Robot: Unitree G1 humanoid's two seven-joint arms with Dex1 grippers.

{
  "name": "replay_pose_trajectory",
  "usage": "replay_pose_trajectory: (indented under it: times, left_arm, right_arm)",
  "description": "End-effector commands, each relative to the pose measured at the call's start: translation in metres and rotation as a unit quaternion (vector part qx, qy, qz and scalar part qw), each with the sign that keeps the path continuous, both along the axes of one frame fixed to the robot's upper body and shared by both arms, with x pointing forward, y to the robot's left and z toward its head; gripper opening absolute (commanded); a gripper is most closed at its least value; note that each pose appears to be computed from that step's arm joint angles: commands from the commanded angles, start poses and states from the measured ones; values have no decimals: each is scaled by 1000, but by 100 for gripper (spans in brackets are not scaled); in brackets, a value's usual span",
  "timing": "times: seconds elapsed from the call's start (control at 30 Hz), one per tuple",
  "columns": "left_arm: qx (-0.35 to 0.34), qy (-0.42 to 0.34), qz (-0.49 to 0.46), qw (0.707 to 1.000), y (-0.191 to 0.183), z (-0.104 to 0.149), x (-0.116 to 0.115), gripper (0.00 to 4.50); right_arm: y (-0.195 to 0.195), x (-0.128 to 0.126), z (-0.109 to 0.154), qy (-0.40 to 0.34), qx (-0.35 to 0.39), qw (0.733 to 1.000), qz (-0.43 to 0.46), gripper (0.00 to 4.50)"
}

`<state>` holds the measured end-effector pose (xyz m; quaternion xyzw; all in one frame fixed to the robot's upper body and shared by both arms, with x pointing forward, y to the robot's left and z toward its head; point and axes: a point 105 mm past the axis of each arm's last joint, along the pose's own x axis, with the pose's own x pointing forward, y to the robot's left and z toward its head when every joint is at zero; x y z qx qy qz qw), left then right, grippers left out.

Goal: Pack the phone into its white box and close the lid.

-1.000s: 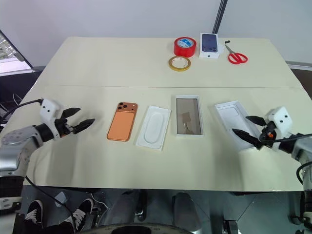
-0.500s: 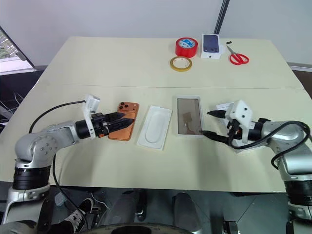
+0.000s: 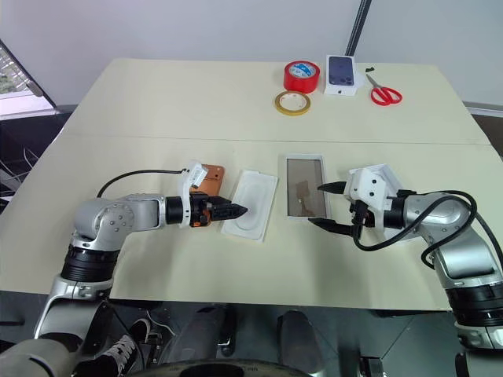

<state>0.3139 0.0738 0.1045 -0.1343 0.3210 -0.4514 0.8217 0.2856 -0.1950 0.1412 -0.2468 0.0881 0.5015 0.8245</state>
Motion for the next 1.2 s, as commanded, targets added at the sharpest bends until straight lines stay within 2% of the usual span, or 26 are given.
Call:
replay_pose_trajectory:
  times: [0.03,0.07,0.17,0.4,0.67,0.8,0.87,0.93,1.07,1.17,1.2]
  left_arm:
    - [9,57,6,998,-8,-12,3,432]
    - [10,67,1,998,-11,-13,2,432]
    - [5,87,-5,996,-15,-14,1,356]
    - [16,115,9,993,-13,-26,2,3]
    - [-7,119,38,992,-8,-19,9,3]
    - [-60,97,52,992,-5,5,15,3]
    - [-56,72,57,994,-3,11,17,3]
    - [-65,60,64,994,0,19,19,3]
    - [-68,57,81,993,4,24,22,3]
    - [-60,39,99,993,7,25,27,0]
    - [-60,33,103,992,8,26,28,0]
  right_arm:
    - [1,2,8,-31,7,999,-4,391]
    - [1,3,9,-33,7,999,-6,391]
    - [2,3,9,-37,8,999,-8,398]
    - [2,4,12,-47,7,999,-11,398]
    - [5,5,9,-44,10,999,-6,398]
    - [15,0,3,-28,20,999,12,398]
    - [17,-1,-3,-24,8,1000,17,398]
    - [13,0,-17,-23,-40,999,23,398]
    - [15,3,-26,3,-35,999,34,398]
    - [12,7,-42,14,-80,996,47,315]
    - [12,9,-44,19,-87,995,50,267]
